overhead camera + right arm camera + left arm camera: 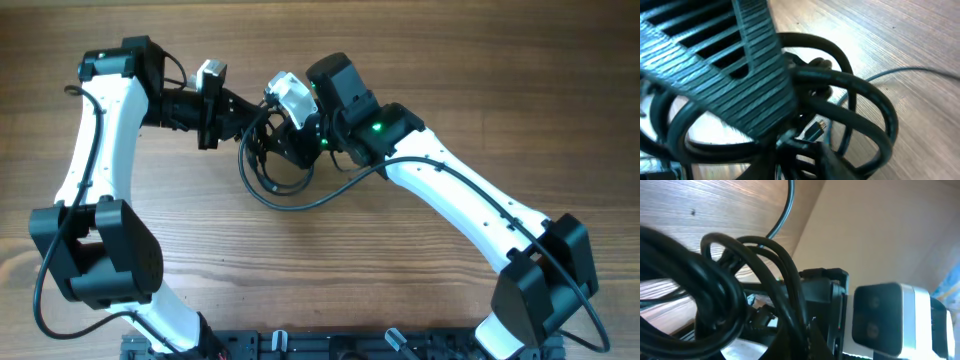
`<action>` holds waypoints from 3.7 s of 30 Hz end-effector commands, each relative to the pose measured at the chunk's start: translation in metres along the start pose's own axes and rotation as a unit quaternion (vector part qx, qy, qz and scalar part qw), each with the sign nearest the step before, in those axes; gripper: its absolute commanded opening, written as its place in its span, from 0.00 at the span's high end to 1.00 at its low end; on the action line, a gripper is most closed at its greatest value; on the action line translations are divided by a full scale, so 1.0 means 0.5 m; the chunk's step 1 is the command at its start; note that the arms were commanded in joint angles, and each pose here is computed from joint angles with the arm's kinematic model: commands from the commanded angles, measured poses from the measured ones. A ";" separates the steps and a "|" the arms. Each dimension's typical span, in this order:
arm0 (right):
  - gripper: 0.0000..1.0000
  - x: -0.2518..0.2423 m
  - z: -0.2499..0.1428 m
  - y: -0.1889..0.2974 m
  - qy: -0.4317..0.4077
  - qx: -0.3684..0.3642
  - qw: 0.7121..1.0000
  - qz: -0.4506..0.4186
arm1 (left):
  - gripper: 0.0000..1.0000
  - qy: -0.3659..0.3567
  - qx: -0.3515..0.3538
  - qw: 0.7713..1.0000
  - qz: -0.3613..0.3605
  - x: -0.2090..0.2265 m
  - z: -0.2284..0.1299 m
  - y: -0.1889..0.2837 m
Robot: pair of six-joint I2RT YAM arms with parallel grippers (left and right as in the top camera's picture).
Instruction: Untangle cables
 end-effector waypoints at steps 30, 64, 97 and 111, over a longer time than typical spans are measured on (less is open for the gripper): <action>0.96 -0.076 -0.026 0.072 -0.299 0.043 0.953 -0.026 | 0.39 -0.044 -0.091 0.938 0.332 0.031 0.042 -0.091; 0.96 -0.074 -0.028 0.073 -0.302 0.049 0.952 -0.018 | 0.43 -0.218 -0.076 0.913 0.336 0.034 -0.041 -0.099; 0.51 -0.223 -0.024 0.164 -0.364 0.008 0.928 -0.078 | 0.13 -0.418 0.049 0.834 0.358 0.164 -0.081 -0.236; 0.45 -0.223 -0.028 0.164 -0.361 0.013 0.929 -0.079 | 0.27 -0.422 0.066 0.804 0.412 0.254 -0.075 -0.285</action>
Point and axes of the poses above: each gripper's point midway between its finger pads, its own y axis back along the fingers, its own x axis along the line the jaws close on, z = x × y, the point moved 6 cm from there along y, back along the fingers, and after that the axes turned 15 degrees about -y, right-handed, at the moved point
